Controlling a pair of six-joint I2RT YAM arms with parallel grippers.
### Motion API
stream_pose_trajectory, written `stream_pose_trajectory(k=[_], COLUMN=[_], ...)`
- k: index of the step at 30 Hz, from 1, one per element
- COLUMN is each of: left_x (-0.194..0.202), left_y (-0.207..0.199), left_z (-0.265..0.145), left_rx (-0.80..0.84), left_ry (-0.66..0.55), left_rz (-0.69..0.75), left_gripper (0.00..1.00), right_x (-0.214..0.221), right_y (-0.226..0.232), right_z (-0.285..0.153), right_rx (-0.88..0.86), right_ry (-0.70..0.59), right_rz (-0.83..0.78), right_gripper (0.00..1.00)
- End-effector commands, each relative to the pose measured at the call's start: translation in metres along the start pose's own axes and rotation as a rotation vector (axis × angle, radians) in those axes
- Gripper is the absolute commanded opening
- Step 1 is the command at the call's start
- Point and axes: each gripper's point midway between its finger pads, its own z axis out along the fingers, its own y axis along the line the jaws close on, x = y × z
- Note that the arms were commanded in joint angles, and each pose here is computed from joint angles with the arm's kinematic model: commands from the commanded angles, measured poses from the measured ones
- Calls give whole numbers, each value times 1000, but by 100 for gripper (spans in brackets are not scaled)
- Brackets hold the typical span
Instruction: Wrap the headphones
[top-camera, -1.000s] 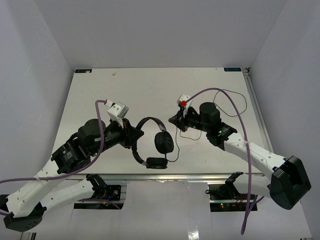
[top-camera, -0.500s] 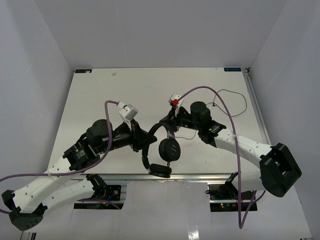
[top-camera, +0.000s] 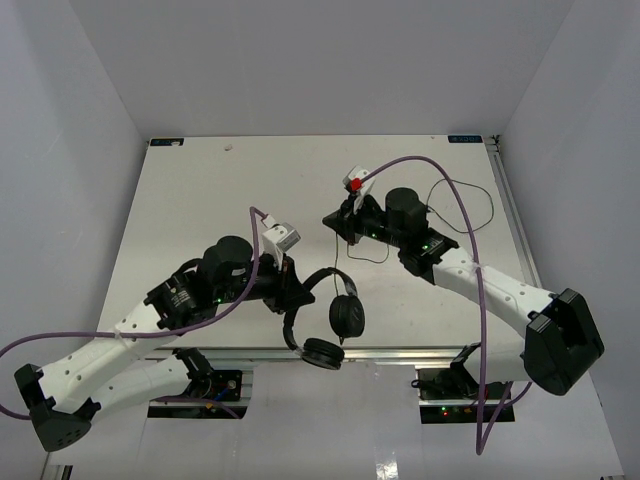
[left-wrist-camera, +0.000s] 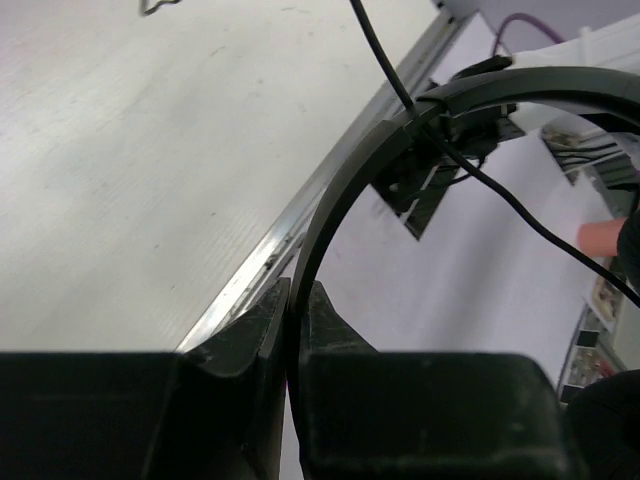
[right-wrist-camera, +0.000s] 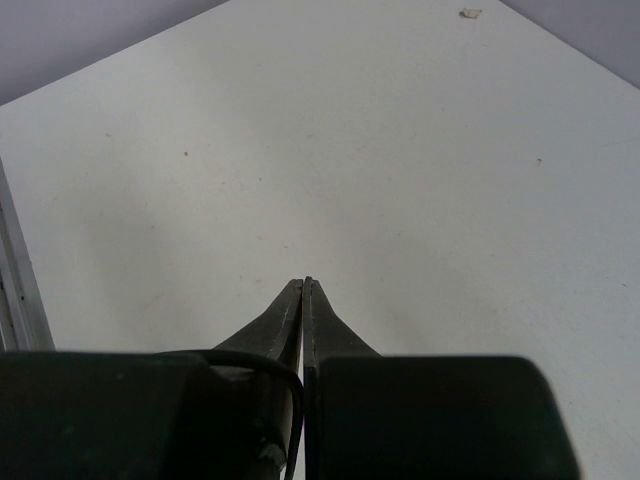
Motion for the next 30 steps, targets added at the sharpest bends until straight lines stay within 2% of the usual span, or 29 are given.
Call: stream_pose_trajectory(k=[1,6,16,22,26,30], left_x=[-4,-3,14,18,15,16], left_y=[28,61,100,129,155,165], left_z=[-21,-30,-19,-24,-36,-41], left_rx=[-204,-404,-581,-762,-962,-1044], left_ry=[9,31,137,179,172,187], left_rz=[31,38,50,44,38,30], left_gripper=[0,0,0,0,0,0], right_x=[-28,-38,-40,-36,-27,-25], right_y=[-20,-29,-22,-15,-7,1], right_z=[-24,-39,-41,-39,-44,-52], right_rx=[104,154,112,61,29,8], right_ry=[-44,-27,19,62,93,89], right_rz=[-52,-95,-114,-108,-90,-84], right_gripper=[8,8,8,8,8,8])
